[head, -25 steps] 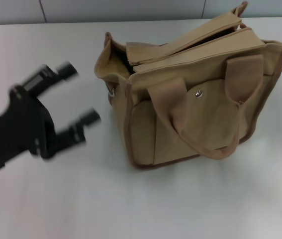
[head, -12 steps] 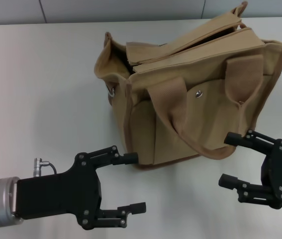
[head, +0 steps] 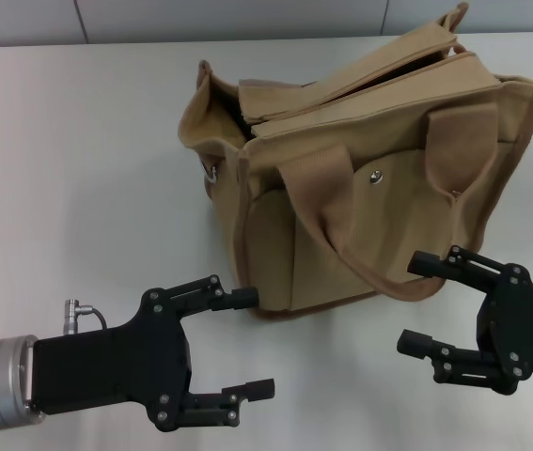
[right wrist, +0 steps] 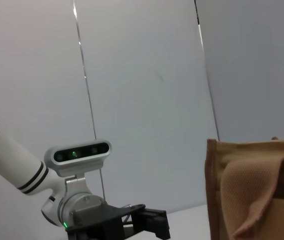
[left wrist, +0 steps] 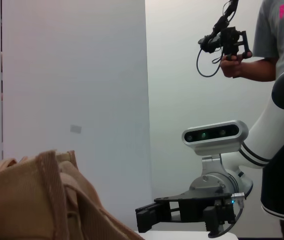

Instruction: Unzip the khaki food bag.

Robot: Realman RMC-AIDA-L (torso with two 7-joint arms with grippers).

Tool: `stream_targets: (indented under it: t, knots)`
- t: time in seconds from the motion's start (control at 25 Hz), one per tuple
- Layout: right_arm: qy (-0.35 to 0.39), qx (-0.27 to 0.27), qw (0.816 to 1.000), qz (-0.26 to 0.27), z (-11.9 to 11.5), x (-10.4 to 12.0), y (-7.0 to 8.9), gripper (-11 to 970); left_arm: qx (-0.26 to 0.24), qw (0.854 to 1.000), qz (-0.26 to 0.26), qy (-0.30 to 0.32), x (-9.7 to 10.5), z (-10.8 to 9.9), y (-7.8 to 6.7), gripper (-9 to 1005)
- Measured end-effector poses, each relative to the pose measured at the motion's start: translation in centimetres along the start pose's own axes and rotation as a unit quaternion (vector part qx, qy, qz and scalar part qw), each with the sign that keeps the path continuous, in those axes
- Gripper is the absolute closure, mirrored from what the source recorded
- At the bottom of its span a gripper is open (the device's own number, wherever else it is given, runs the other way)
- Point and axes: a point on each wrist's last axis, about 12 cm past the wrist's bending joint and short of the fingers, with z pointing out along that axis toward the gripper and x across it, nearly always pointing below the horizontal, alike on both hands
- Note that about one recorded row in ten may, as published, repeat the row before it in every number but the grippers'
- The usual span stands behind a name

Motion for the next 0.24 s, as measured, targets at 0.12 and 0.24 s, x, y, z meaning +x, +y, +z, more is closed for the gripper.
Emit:
stream_targets:
  t: [0.12, 0.24]
  knots:
    - [0.002, 0.003, 1.0, -0.002, 0.02, 0.08, -0.06, 130, -0.001, 1.0, 0.001, 0.0, 0.0, -0.02, 0.0, 196]
    - [0.003, 0.003, 1.0, -0.004, 0.11, 0.08, -0.1, 130, -0.002, 1.0, 0.001, 0.0, 0.0, -0.05, 0.01, 196]
